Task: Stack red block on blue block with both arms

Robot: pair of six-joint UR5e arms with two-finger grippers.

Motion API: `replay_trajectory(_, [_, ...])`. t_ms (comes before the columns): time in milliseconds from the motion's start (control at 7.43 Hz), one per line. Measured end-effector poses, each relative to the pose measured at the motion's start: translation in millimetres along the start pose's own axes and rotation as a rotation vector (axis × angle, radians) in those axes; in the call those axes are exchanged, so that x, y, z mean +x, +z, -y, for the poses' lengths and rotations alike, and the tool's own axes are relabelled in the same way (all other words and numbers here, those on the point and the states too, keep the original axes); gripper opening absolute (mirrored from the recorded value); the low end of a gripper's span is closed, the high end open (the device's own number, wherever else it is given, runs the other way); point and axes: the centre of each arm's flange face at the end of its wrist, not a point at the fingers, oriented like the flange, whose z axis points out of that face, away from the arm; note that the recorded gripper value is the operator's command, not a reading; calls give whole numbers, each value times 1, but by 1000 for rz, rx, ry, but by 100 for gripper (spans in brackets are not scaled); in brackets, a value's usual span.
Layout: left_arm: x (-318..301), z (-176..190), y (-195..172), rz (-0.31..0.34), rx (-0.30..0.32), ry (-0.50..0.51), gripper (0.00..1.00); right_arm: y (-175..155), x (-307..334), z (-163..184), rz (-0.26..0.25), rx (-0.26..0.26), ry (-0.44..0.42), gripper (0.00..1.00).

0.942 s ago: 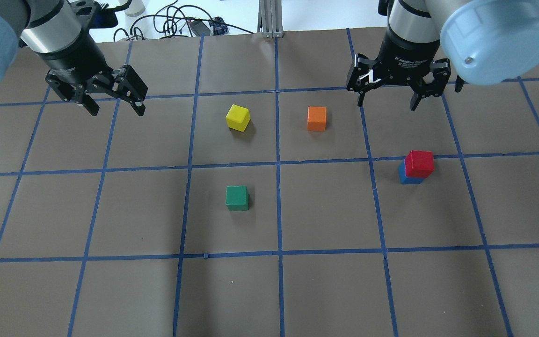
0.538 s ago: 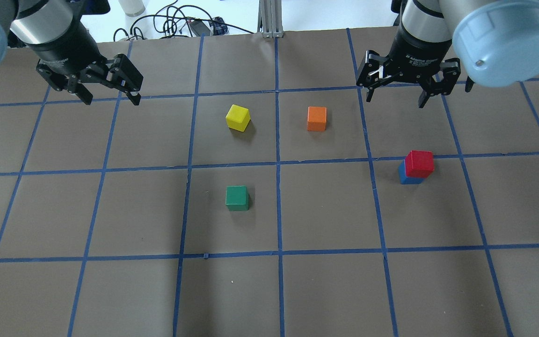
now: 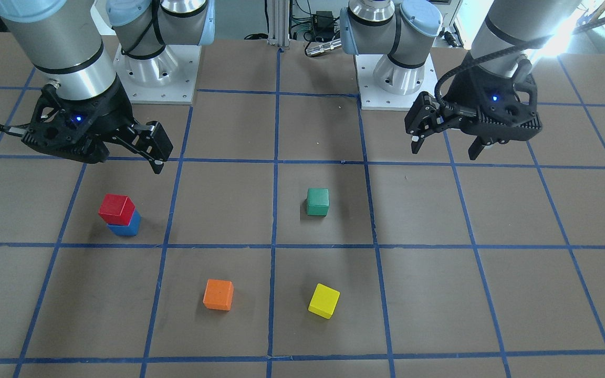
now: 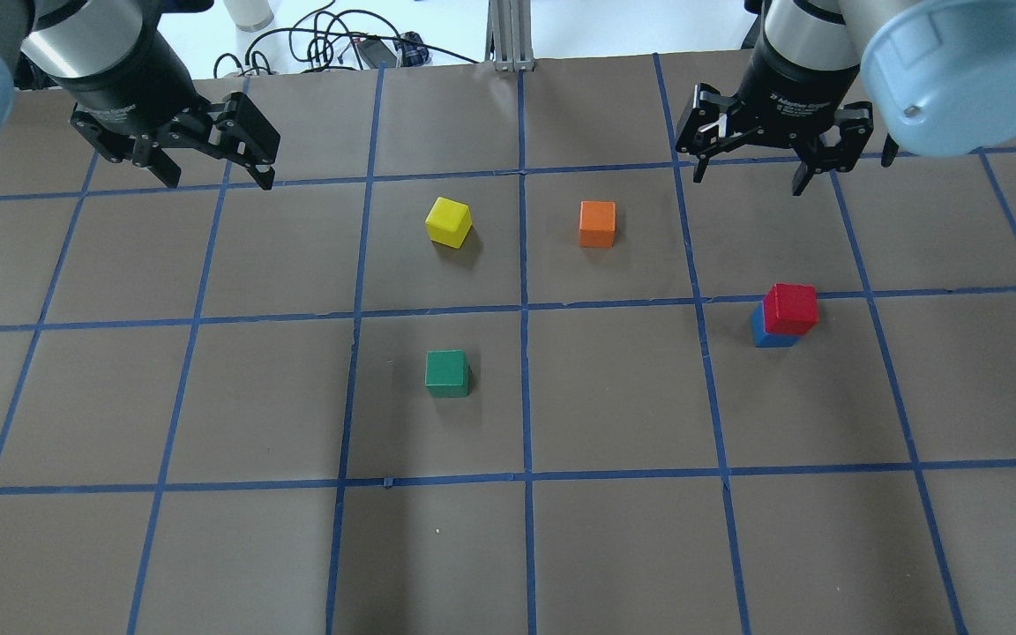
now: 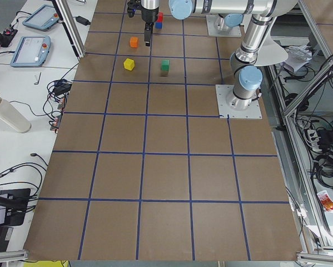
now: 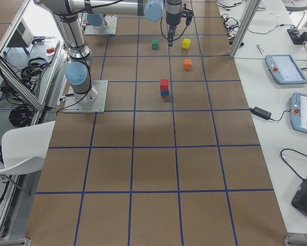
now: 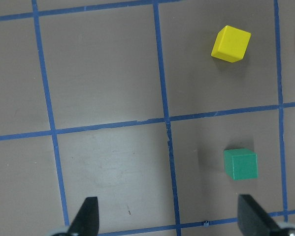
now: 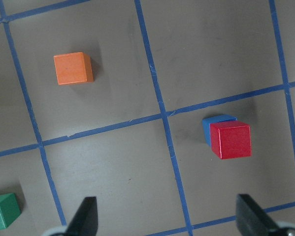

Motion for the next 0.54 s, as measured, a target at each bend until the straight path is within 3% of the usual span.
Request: replay_trajectory(538, [1, -3, 6, -1, -18, -2, 100, -4, -7, -5, 59, -13, -14, 100])
